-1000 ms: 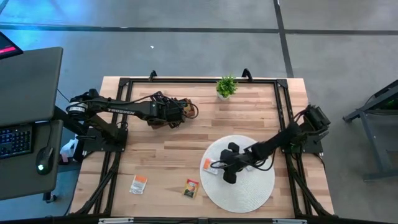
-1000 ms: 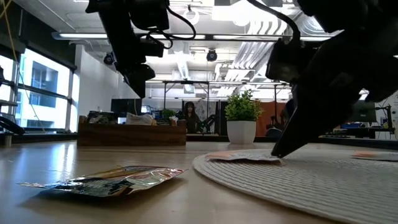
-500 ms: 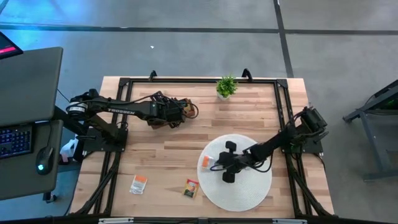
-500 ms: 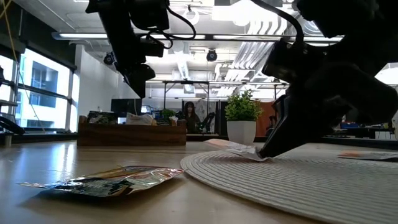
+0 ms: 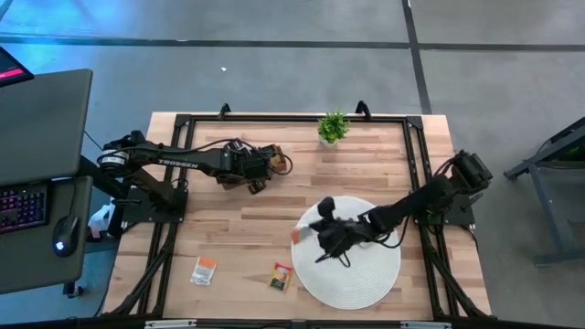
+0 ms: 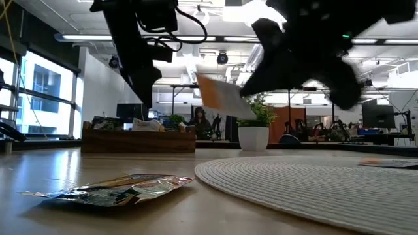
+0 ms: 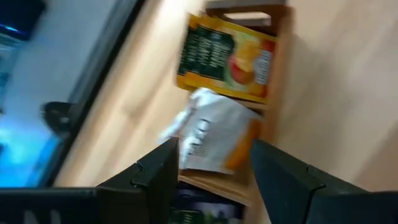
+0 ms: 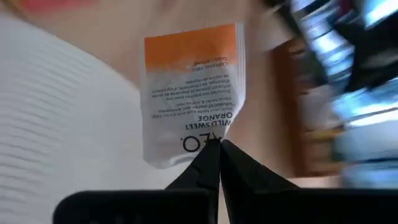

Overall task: Pick & Place Tea
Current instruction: Put the white tea bag into the middle section of the wooden organizer

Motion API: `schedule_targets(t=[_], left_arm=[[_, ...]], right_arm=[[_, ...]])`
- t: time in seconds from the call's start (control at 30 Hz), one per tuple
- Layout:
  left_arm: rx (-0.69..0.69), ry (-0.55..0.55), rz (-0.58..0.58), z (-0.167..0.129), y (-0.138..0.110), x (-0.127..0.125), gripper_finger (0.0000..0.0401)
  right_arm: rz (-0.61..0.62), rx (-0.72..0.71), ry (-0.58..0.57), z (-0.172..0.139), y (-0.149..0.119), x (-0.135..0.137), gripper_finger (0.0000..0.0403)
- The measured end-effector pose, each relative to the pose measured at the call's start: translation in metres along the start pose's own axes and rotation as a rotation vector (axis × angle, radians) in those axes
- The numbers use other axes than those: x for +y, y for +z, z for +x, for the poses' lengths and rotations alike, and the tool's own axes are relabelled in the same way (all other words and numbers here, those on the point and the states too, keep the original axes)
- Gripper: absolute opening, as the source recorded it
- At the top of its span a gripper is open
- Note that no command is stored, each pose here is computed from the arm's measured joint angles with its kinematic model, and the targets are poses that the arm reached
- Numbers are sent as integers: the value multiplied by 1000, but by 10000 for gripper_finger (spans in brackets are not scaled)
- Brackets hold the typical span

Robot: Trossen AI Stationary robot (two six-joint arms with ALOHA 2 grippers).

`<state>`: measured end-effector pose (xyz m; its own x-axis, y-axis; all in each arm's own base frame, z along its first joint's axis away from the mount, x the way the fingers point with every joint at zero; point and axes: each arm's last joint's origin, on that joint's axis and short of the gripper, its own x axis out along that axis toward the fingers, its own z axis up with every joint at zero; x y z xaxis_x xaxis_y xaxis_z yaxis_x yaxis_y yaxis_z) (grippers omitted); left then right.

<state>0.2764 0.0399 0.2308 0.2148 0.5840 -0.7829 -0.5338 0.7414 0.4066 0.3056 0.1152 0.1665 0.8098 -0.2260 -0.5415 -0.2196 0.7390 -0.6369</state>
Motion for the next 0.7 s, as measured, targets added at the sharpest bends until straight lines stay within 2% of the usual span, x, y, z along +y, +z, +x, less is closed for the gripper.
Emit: schedule_targets(t=[0.1,0.17,0.33,0.43,0.7], left_arm=[[15,-100,-11,0,1,-3,194],[17,-208,-29,-1,3,-7,194],[-35,-561,-36,-6,15,-19,194],[-103,-701,-33,-10,23,-24,194],[-250,-863,-48,-18,38,-28,194]], right_arm=[[-208,49,-107,4,7,-20,6],[-324,76,-103,7,6,-28,3],[-563,98,-63,14,-1,-38,4],[-637,117,-54,16,-5,-41,2],[-730,92,-35,17,-4,-42,2]])
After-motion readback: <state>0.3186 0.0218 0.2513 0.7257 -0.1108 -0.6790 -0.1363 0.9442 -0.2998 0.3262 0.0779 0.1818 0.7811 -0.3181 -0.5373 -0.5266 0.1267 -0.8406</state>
